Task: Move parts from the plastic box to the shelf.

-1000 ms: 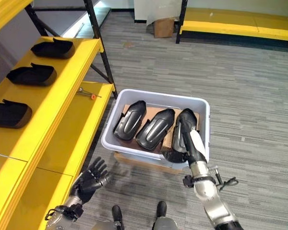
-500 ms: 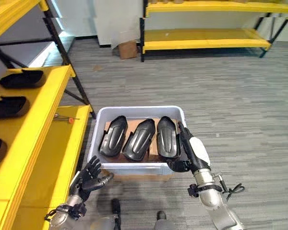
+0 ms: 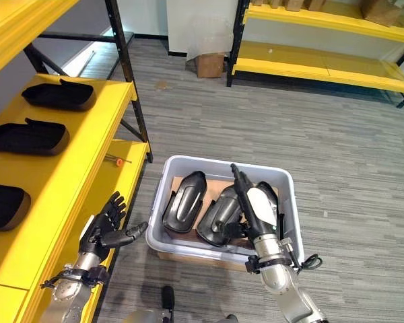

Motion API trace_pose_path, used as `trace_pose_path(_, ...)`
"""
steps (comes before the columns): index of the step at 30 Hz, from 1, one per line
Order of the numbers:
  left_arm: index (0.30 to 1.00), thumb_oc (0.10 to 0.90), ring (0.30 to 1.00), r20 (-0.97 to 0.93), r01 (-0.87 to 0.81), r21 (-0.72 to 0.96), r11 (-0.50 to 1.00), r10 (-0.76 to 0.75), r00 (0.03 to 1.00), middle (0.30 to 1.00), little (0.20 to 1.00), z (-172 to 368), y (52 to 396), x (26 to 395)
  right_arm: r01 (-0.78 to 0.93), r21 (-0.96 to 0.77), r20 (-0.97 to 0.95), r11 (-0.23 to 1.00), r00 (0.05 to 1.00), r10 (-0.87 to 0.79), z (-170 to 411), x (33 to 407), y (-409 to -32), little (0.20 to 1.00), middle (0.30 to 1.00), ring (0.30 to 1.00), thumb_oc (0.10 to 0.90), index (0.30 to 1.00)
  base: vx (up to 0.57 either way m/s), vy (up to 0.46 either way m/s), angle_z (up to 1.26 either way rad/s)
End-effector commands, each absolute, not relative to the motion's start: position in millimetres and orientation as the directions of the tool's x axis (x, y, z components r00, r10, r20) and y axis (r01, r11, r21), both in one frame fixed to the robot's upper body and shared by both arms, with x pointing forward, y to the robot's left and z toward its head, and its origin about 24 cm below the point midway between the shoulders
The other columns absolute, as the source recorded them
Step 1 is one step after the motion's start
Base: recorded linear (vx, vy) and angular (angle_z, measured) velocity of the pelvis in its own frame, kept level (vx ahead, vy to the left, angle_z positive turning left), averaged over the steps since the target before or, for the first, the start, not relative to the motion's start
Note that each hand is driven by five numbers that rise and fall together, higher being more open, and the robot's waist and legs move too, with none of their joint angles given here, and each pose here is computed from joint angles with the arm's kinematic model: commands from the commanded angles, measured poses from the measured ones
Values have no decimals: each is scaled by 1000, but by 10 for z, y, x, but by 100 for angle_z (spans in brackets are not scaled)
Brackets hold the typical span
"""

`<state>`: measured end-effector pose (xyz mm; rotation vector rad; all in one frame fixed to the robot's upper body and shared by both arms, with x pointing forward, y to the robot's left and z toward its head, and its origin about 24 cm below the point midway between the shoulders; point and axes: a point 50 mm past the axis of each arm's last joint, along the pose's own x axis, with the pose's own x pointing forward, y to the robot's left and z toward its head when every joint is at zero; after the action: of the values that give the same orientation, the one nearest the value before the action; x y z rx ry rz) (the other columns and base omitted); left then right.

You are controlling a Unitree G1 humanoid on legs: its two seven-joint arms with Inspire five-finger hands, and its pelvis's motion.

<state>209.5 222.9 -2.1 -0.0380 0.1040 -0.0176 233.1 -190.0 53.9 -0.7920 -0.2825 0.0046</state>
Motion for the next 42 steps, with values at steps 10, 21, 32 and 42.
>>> trace_pose_path(10, 1000, 900, 1000, 226, 48, 23, 999, -52, 973, 1000, 1000, 855, 2134, 2379, 351, -708, 422, 613, 906, -30, 903, 2632, -2198, 1000, 1000, 1000, 900, 1000, -12, -143, 18)
trace_pose_path(21, 1000, 900, 1000, 331, -53, 85, 995, 22, 943, 1000, 1000, 984, 2117, 2401, 185, -813, 219, 552, 976, -5, 586, 2649, -2221, 1000, 1000, 1000, 900, 1000, 4, -59, -4)
trace_pose_path(32, 1000, 900, 1000, 380, -13, 97, 995, -25, 925, 1000, 1000, 1143, 2000, 2567, 62, -846, 34, 529, 998, -61, 357, 2873, -2278, 1000, 1000, 1000, 900, 1000, -88, -24, 8)
trace_pose_path(42, 1000, 900, 1000, 373, 10, 96, 995, -45, 927, 1000, 1000, 1203, 1914, 2693, 27, -883, -59, 469, 984, -169, 259, 3091, -2481, 1000, 1000, 1000, 900, 1000, -89, 7, 7)
